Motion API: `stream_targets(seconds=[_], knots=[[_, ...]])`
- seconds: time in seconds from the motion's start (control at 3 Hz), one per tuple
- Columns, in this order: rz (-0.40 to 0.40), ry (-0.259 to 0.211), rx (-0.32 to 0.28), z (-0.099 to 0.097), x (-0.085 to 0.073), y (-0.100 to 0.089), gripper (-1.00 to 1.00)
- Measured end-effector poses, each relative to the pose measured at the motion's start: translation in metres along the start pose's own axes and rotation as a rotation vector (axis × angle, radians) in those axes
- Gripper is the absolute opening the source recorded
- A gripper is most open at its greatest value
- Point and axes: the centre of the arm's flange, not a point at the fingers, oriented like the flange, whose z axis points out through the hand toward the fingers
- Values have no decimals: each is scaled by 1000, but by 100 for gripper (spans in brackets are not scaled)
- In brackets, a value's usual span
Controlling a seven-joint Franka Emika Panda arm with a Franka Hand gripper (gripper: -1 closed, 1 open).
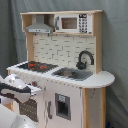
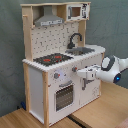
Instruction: Play with the kitchen
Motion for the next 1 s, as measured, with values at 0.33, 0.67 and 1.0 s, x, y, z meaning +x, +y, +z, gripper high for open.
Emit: stream_targets(seconds=[0.33,0.67,1.0], knots=[[10,39,13,10,-3,11,100],[18,105,36,13,2,16,100],[19,124,51,27,3,22,100]])
